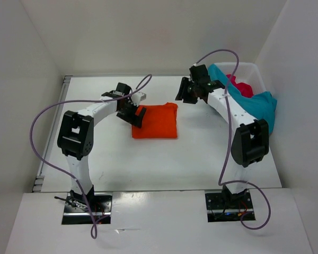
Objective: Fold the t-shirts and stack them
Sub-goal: Fold the long partially folded tshirt into a neat square, then put the neatly folded tshirt into the corner of the board with the left arm
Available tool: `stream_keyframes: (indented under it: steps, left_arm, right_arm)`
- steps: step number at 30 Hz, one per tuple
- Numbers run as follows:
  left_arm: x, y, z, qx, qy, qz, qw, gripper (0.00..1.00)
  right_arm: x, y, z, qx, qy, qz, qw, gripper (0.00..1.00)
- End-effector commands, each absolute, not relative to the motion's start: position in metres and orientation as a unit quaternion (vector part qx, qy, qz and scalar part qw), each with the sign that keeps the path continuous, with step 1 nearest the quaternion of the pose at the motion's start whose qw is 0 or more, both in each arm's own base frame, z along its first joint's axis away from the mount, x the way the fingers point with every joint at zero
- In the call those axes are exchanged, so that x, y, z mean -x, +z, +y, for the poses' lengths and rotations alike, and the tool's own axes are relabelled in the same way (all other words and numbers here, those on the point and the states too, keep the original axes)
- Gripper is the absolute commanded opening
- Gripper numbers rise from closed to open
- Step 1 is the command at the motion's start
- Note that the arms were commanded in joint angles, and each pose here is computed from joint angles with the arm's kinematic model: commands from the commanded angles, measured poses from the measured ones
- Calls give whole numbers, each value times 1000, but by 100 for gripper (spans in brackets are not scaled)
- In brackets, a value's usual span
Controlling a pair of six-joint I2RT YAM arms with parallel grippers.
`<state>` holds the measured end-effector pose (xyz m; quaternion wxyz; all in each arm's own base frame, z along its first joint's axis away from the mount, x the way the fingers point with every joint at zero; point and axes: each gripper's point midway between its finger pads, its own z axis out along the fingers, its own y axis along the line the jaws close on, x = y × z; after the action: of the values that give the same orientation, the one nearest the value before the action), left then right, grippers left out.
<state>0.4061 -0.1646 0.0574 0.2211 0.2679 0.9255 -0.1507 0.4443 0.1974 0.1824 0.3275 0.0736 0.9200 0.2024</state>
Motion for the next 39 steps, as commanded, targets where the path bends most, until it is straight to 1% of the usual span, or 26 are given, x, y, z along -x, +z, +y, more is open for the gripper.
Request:
stream_keyframes:
  steps: [1,4,6,8,9,13,14,16,17,20,21,26,29,30,32,33,35,36,38,39]
  left_arm:
    - [-409,48,-167,-238,-171,934,205,100]
    - [-406,33,-174,-234,-192,935,183,98]
    - [-401,18,-172,-228,-202,940,157,95]
    - [-404,14,-172,-224,-210,940,151,89]
    - [-402,5,-172,-218,-211,943,139,80]
    - [-407,5,-171,-206,-241,938,138,60]
    - [-407,6,-173,-207,-248,936,138,51]
    - [-413,12,-170,-214,-251,933,146,38]
    - [-413,12,-170,-214,-251,933,147,25]
    - [-423,18,-163,-206,-249,933,159,7]
    - [-425,18,-157,-200,-248,934,161,0]
    - [-450,33,-130,-188,-222,936,198,0]
    - [-473,45,-92,-178,-177,941,226,0]
    - [-483,48,-67,-163,-151,946,235,0]
    - [-494,50,-37,-159,-116,949,247,0]
    - [-499,51,-8,-142,-86,953,252,0]
    - [-511,58,22,-141,-52,951,269,0]
    - [-513,51,46,-126,-38,956,264,0]
    - [-522,54,78,-122,3,954,272,0]
    - [-526,46,91,-119,19,955,271,0]
  right_arm:
    - [-432,190,189,-76,191,917,341,51]
    - [-426,197,185,-82,191,914,349,51]
    - [-421,198,180,-85,183,915,349,51]
    - [-417,204,177,-87,180,913,354,51]
    - [-415,207,174,-90,175,913,357,51]
    - [-410,226,168,-93,175,904,378,51]
    - [-411,226,167,-95,171,904,380,51]
    - [-408,225,162,-99,168,906,377,51]
    - [-408,229,159,-101,165,903,383,51]
    - [-408,227,153,-104,156,905,382,51]
    - [-407,231,152,-104,157,903,386,51]
    - [-407,237,139,-113,143,903,390,51]
    - [-408,239,134,-119,137,902,391,51]
    - [-408,237,133,-115,133,905,388,51]
    - [-410,235,132,-117,126,906,386,51]
    - [-410,239,132,-117,127,905,388,51]
    - [-414,234,133,-117,124,909,380,51]
    - [-416,240,134,-117,127,906,386,51]
    - [-419,235,135,-117,122,911,375,51]
    - [-420,238,135,-117,124,910,379,51]
